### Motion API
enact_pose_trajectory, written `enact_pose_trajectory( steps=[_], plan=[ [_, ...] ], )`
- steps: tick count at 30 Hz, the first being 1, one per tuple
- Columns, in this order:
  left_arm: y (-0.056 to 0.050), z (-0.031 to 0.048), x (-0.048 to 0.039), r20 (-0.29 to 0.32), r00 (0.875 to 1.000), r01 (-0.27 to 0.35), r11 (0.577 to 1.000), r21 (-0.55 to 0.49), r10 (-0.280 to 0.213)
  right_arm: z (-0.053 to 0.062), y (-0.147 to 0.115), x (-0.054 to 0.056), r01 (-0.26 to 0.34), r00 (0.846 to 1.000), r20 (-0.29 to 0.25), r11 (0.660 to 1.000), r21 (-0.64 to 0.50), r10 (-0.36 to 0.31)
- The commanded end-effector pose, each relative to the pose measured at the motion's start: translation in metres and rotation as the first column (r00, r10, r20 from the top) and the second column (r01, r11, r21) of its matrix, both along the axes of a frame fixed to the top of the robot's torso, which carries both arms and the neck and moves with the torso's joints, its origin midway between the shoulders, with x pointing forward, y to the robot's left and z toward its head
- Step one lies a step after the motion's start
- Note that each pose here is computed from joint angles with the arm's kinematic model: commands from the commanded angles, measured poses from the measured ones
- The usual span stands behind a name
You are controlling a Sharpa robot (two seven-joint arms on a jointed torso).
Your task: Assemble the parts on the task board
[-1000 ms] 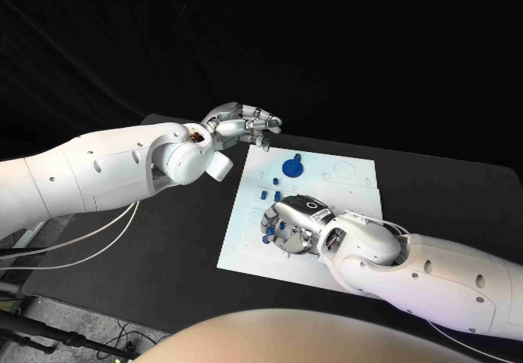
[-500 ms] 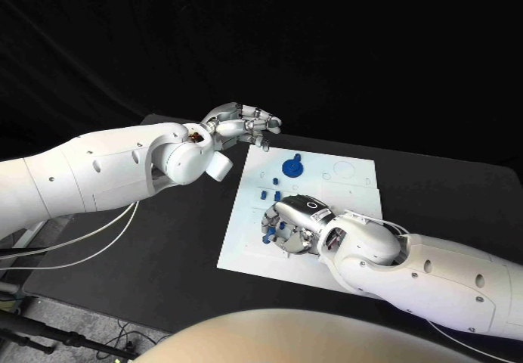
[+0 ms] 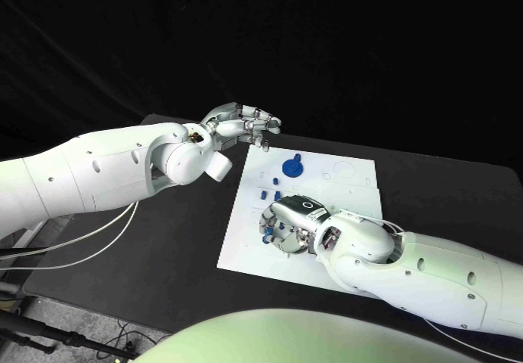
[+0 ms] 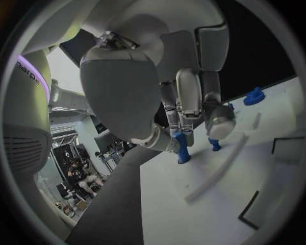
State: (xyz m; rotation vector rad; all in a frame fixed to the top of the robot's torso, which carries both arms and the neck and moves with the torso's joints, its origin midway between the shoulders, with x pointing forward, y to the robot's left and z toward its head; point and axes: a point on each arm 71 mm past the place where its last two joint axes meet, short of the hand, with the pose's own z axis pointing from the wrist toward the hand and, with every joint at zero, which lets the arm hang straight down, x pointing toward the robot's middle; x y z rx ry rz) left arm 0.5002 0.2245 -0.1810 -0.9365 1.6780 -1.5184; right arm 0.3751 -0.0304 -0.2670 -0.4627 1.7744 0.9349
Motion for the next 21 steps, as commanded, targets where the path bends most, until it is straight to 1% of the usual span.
enact_pose_trajectory(
  steps=[1,4,8,18,21],
  plan=[
    [-0.002,0.0012,-0.0007,0.003,1.0,0.017,1.0,-0.006,-0.017,-0.007,0.0,-0.003,-0.015,0.999,-0.031,0.999,-0.049,0.014],
    [-0.001,0.0012,-0.0008,0.003,1.0,0.015,1.0,-0.004,-0.015,-0.008,0.001,-0.005,-0.025,0.998,-0.054,0.999,-0.044,0.023],
    [0.0,0.0012,-0.0007,0.004,1.0,0.012,1.0,-0.003,-0.012,-0.007,0.001,-0.006,-0.027,0.998,-0.065,0.999,-0.033,0.025],
    [0.003,0.0008,0.0,0.002,1.0,0.006,1.0,0.0,-0.006,-0.002,-0.009,-0.005,0.023,0.999,-0.037,0.999,0.031,-0.022],
    [0.004,0.0006,0.0004,0.002,1.0,0.003,1.0,0.001,-0.003,0.003,-0.013,-0.006,0.029,0.999,-0.031,0.998,0.064,-0.027]
  ],
)
